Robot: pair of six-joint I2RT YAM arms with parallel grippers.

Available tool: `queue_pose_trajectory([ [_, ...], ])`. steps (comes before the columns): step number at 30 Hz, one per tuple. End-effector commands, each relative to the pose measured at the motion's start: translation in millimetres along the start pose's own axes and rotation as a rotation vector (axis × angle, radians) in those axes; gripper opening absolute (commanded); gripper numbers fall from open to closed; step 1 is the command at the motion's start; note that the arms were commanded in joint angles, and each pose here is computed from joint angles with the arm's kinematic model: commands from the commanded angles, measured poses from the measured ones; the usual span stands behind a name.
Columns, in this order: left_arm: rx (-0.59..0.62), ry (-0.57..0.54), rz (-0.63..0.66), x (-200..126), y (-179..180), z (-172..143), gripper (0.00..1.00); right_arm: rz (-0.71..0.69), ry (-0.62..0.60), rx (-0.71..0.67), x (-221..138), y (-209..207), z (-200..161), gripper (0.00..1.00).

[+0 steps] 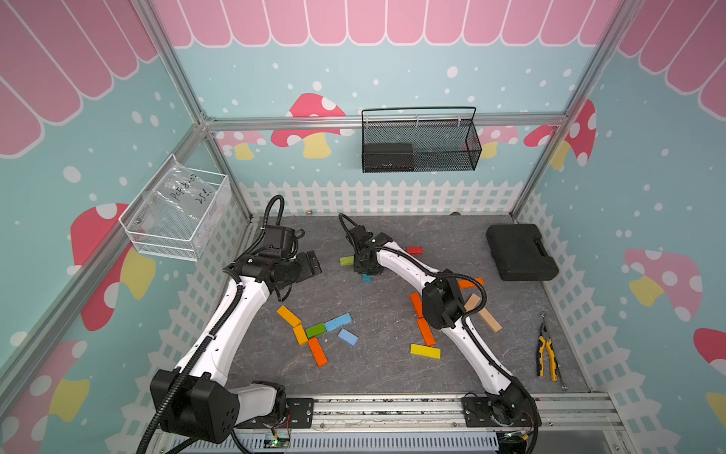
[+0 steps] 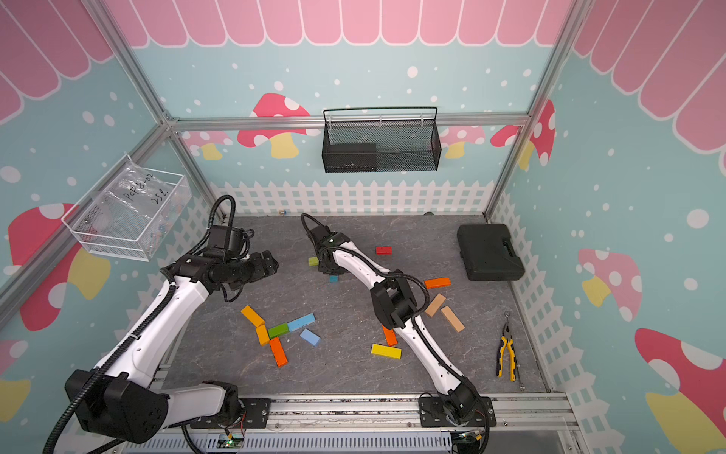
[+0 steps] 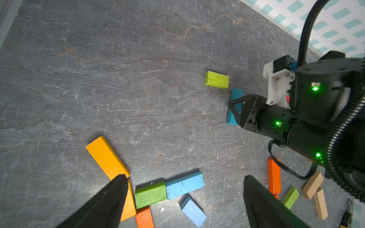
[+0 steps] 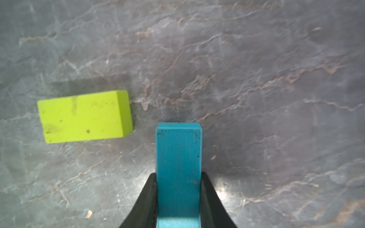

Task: Assemble a giraffe with building blocks
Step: Assemble the building block at the center of the board.

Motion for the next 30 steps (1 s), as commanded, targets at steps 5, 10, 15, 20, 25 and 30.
queue_pose_trajectory([
  [5, -0.01, -0.019, -0.013, -1.1, -3.1, 6.7, 0.94, 0.047, -0.02, 0.019, 0.9, 5.0, 8.6, 0.19],
  [10, -0.011, -0.018, -0.01, 0.3, -3.6, 8.0, 0.94, 0.066, -0.011, 0.016, 5.5, 7.0, 7.4, 0.21],
  [15, -0.008, -0.017, -0.011, 1.5, -6.0, 9.4, 0.94, 0.069, -0.001, 0.01, 9.9, 7.9, 5.0, 0.24],
  [20, -0.005, -0.017, -0.011, 1.9, -8.0, 10.6, 0.94, 0.073, 0.001, 0.006, 11.9, 9.1, 4.1, 0.28],
  [25, -0.001, -0.011, -0.011, 4.2, -10.7, 10.1, 0.93, 0.079, 0.007, 0.0, 14.2, 10.8, 2.0, 0.37],
  [30, 0.003, -0.008, -0.005, 6.1, -12.1, 9.1, 0.93, 0.074, 0.003, -0.013, 7.5, 12.4, 1.6, 0.47],
])
Point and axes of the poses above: each gripper's point midway between its finger pads, its own x axis out along the fingers, its own y axis along the line the jaws close on, z = x × y, the point moved 9 cm from there along -x, back along the fingers, and after that the axes turned 2 degrees about -x, right-handed, at the moved point
